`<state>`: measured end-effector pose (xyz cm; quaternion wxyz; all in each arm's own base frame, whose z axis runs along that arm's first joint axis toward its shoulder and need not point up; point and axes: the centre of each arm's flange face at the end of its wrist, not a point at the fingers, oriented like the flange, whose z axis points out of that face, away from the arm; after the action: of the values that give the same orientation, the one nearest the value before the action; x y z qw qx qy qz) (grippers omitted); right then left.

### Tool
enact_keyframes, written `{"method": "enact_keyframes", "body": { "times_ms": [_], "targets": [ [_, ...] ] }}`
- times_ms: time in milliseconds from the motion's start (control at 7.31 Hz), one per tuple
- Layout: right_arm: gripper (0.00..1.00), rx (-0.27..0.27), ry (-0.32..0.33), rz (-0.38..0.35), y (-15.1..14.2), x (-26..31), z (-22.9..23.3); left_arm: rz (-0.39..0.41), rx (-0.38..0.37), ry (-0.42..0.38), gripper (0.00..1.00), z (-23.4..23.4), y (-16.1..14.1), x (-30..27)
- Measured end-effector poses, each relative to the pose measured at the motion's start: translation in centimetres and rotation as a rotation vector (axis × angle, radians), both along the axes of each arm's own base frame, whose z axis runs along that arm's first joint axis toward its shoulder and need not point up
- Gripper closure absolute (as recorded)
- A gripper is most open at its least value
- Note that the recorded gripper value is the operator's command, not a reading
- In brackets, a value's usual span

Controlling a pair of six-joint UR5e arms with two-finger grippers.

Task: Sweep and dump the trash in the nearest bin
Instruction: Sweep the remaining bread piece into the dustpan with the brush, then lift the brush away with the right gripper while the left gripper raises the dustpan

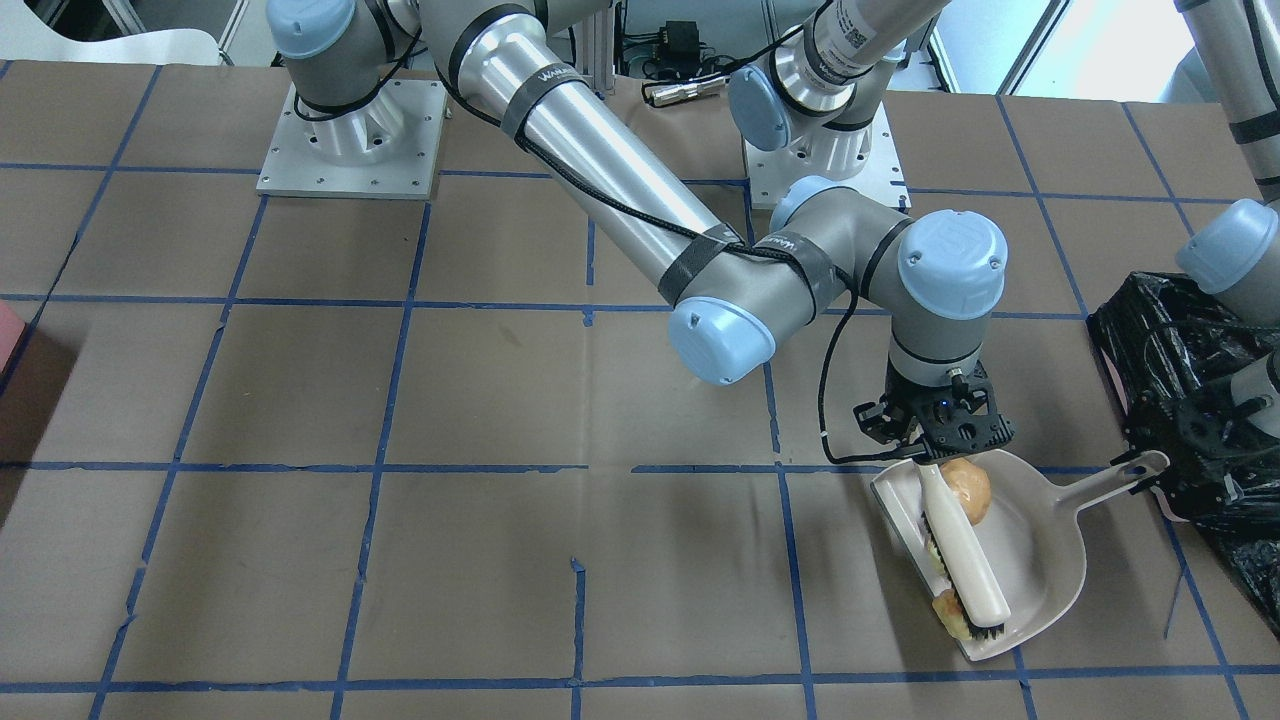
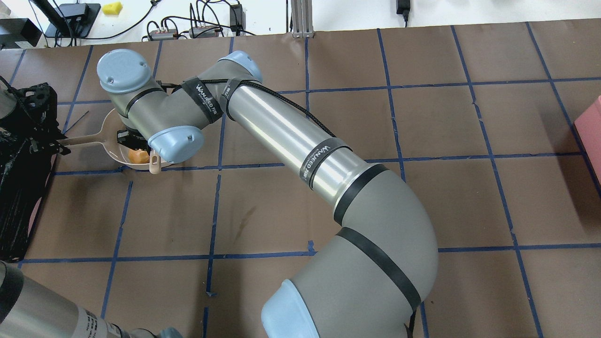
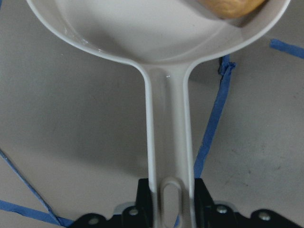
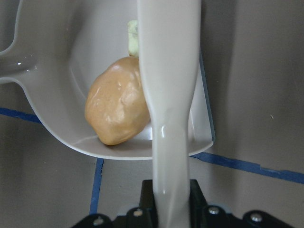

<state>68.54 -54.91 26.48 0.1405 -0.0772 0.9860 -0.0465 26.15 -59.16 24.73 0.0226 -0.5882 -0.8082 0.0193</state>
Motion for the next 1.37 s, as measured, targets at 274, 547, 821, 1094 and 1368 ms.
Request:
{"method": "enact_keyframes", "body": {
  "times_ms": [274, 547, 821, 1094, 1368],
  "targets": [
    [0.8, -0.005, 0.003, -0.025, -2.8, -2.4, 0.0, 0.001, -0.003, 0.0, 1.0, 0.1, 0.0, 0.0],
    [0.8, -0.009, 0.016, -0.036, -5.1, -4.8, -0.1, 0.003, -0.02, 0.024, 1.0, 0.2, 0.1, -0.2],
    [0.8, -0.01, 0.047, -0.079, -8.2, -8.7, 0.4, 0.013, -0.044, 0.062, 1.0, 0.1, 0.1, -0.1],
    [0.8, 0.015, 0.123, -0.137, -10.2, -13.2, 0.7, 0.024, -0.061, 0.095, 1.0, 0.0, 0.3, -0.1],
    [0.81, 0.077, 0.169, -0.2, -11.9, -18.7, -0.4, 0.031, -0.08, 0.123, 1.0, 0.0, 0.3, -0.2]
  ]
}}
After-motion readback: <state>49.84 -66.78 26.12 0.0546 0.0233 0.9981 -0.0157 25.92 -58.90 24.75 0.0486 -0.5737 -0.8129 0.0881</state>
